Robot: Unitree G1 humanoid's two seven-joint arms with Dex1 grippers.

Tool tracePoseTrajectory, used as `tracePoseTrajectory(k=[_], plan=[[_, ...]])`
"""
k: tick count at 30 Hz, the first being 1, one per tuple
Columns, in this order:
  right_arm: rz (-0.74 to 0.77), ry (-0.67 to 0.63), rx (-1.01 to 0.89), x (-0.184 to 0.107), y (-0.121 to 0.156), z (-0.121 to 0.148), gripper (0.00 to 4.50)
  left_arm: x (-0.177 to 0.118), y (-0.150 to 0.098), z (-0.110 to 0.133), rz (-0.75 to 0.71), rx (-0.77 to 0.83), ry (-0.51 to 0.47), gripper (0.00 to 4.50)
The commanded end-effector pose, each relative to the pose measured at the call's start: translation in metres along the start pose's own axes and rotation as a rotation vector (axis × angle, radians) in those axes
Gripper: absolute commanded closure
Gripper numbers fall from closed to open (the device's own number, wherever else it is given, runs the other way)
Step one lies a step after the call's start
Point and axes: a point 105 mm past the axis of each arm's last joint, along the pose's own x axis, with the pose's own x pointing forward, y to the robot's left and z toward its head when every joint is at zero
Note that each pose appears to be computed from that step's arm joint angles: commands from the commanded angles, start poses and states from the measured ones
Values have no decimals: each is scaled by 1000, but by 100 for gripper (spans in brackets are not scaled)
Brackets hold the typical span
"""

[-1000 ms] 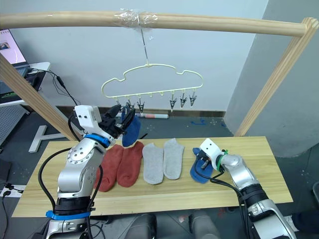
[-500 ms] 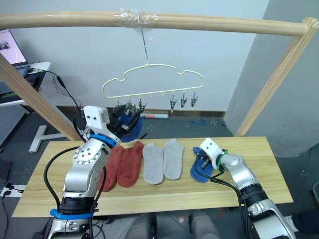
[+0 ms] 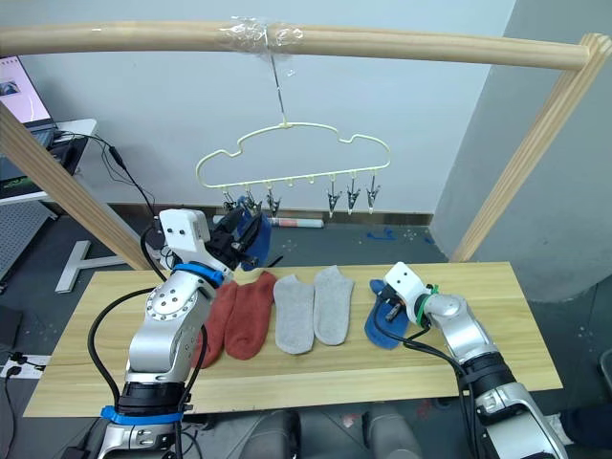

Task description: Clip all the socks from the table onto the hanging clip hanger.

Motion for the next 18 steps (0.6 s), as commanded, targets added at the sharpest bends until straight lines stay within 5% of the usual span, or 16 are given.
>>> tracePoseTrajectory(k=[1,18], plan=[[-24,-44,-12,-4,-8,12,450,5,2,12,12,-2,-51,283],[-26,-45,-13,-7,-10,12,450,23,2,18,9,5,-89,283]])
